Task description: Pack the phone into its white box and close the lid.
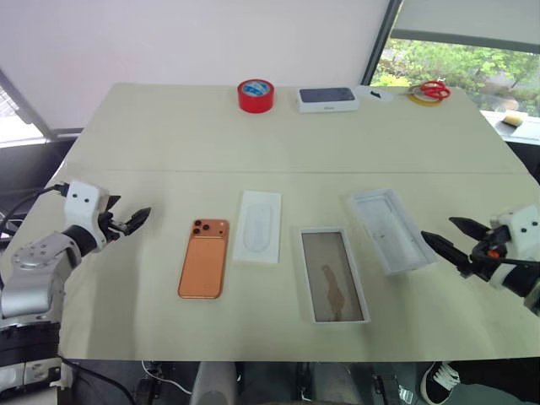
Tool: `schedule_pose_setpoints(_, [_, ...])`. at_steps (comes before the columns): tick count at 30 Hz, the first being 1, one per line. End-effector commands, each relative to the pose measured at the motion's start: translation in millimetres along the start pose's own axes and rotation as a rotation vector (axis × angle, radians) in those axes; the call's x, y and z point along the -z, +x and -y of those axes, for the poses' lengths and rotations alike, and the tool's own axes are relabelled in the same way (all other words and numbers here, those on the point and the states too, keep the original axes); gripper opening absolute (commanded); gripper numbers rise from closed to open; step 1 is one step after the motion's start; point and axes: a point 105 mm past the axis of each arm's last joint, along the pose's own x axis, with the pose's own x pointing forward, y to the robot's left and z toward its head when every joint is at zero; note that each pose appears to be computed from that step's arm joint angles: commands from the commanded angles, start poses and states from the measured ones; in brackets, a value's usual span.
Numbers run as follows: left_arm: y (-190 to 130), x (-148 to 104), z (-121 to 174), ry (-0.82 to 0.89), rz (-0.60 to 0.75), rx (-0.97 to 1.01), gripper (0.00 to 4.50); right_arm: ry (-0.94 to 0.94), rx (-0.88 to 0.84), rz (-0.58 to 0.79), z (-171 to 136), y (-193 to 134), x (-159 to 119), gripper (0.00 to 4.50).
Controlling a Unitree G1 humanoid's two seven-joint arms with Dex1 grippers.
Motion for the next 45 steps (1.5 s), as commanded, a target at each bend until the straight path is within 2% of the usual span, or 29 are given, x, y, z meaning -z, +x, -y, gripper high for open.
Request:
schedule_pose_setpoints(1, [-1,-11,-2,0.033,0.029,-0.005,4.01,-0.019,-0.004,0.042,-2,1,-9,3.55])
schedule_pose_setpoints(9, [1,-14,8,0.027,0.039,0.023,4.01,-0.031,-0.055,0.068,-17,11,-17,3.55])
schedule_pose_setpoints(15, [15,-38,53,-0.037,0.120,0.156,4.01,-0.072,-0.146,0.120,-44,27,-40,3.55])
schedule_pose_setpoints(19, [25,-51,108,-0.079,0.117,0.358,4.01,-0.104,-0.214,0.148,-67,39,-53,3.55])
schedule_pose_setpoints(20, [26,-52,121,-0.097,0.098,0.400,4.25,-0.112,-0.233,0.150,-74,42,-55,3.57])
schedule_pose_setpoints(23, [27,-62,150,-0.174,0.054,0.485,4.25,-0.124,-0.264,0.143,-86,48,-56,3.57])
schedule_pose_setpoints(26, [30,-67,163,-0.185,-0.021,0.489,4.25,-0.132,-0.281,0.139,-94,54,-59,3.57])
schedule_pose_setpoints(32, [42,-60,174,-0.317,-0.258,0.458,4.25,-0.162,-0.311,0.114,-101,53,-59,3.57])
schedule_pose_setpoints(45, [57,-48,199,-0.406,-0.472,0.483,4.25,-0.188,-0.309,0.077,-102,42,-52,3.57])
